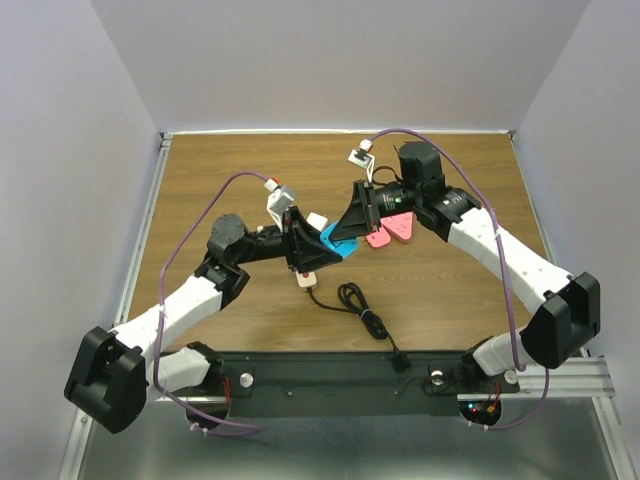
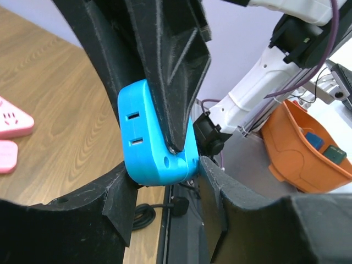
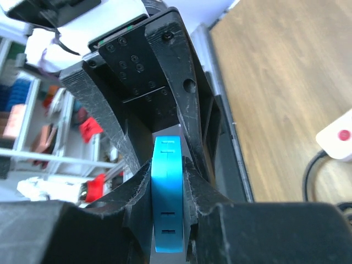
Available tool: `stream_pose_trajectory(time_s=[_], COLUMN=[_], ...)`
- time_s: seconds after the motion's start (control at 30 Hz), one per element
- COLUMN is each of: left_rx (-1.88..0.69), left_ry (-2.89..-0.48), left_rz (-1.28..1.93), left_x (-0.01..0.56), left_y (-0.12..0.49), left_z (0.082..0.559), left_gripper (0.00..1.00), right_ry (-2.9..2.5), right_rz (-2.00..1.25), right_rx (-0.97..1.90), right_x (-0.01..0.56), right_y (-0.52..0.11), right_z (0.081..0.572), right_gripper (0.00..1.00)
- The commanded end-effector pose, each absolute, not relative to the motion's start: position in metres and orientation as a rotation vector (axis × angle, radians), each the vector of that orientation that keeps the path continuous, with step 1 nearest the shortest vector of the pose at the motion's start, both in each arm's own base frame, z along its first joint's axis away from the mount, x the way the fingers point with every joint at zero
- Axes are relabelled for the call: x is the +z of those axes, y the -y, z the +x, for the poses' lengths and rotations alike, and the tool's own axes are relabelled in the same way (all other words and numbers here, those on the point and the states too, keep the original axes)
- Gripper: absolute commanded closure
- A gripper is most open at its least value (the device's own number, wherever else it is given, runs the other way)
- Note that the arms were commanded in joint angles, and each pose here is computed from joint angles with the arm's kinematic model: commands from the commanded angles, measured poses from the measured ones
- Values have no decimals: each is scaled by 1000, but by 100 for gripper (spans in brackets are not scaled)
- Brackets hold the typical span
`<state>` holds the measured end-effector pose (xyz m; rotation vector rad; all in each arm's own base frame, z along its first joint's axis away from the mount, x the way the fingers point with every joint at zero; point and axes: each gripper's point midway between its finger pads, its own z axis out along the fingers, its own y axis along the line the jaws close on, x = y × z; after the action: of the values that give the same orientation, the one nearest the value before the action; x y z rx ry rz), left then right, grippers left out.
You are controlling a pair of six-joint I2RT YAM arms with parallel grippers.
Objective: Insert the plug
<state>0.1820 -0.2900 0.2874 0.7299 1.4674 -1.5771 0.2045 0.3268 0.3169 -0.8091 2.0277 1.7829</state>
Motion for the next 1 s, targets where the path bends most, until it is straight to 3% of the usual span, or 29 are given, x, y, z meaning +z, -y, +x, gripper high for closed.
stream_pose_trajectory(time_s=[0.0,0.2,0.63,0.97], left_rx=[-1510,-1461,-1457,-1518], left_ry=[-1584,-1791,-1781,-1541], left_rz=[624,517,516,683], left_x=[292,253,254,288], left_y=[295,297,288,287], left_z=[212,231,226,202], left_gripper=[100,100,100,100], right_ry=[-1956,-1991,-2073,-2076], right_rz=[-826,-804,-783,-833], right_rx=[1685,1572,1484,1616], right_x=[321,311,288,291], right_y=[-326,-323,-320,-320], right_z=[208,219,233,213], right_gripper=[100,100,100,99])
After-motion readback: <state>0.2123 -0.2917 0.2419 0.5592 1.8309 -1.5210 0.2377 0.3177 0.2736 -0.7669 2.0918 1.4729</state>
